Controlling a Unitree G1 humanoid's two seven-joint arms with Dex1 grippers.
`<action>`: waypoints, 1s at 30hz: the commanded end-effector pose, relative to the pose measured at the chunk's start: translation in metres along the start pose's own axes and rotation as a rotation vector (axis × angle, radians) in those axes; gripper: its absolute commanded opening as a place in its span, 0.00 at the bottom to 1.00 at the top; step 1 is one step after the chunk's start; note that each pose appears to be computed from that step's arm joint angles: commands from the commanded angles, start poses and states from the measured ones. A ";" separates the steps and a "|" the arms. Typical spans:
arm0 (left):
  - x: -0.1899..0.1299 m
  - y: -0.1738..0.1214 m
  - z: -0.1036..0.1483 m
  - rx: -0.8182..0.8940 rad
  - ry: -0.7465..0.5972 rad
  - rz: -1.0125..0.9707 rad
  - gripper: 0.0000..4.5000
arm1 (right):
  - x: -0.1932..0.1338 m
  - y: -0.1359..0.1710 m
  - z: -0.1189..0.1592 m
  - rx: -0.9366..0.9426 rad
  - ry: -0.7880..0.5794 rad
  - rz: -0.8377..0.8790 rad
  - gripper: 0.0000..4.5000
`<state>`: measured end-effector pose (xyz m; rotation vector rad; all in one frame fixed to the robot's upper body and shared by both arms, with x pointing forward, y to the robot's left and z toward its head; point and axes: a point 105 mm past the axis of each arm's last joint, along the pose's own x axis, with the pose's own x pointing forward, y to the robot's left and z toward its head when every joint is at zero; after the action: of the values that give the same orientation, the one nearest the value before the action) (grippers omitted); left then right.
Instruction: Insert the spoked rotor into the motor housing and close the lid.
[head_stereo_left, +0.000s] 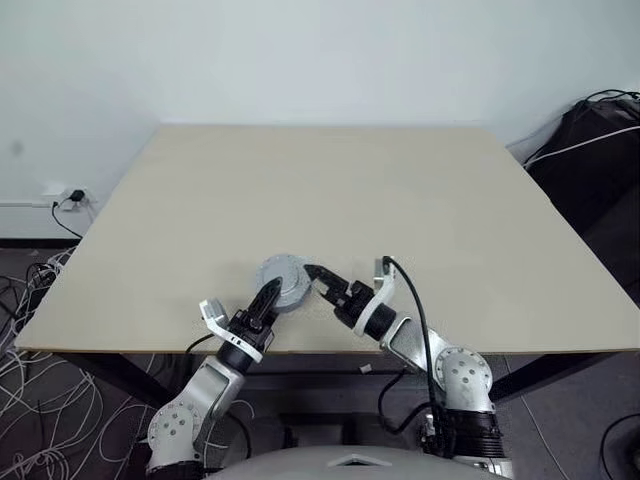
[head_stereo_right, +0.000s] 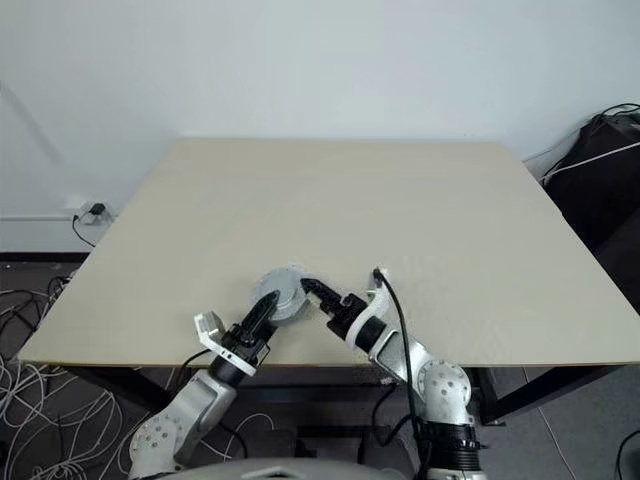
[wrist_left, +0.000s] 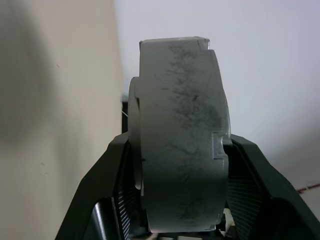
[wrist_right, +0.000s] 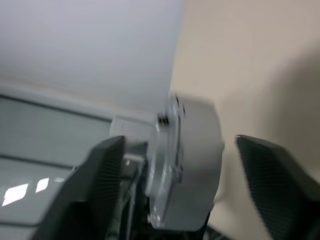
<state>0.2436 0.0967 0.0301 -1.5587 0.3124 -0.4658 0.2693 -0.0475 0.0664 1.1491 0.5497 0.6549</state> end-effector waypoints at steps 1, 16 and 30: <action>0.012 -0.023 0.005 0.023 -0.034 -0.105 0.47 | 0.000 0.015 0.010 -0.078 -0.034 0.040 1.00; 0.013 -0.005 0.080 0.266 -0.256 0.071 0.47 | -0.029 -0.001 0.019 -1.179 -0.057 -0.089 1.00; 0.038 0.005 0.148 0.417 -0.387 0.214 0.47 | -0.045 -0.020 0.007 -1.275 -0.019 -0.093 1.00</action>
<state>0.3338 0.2044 0.0073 -1.1961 0.1521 -0.0094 0.2440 -0.0885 0.0416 -0.0530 0.1398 0.7289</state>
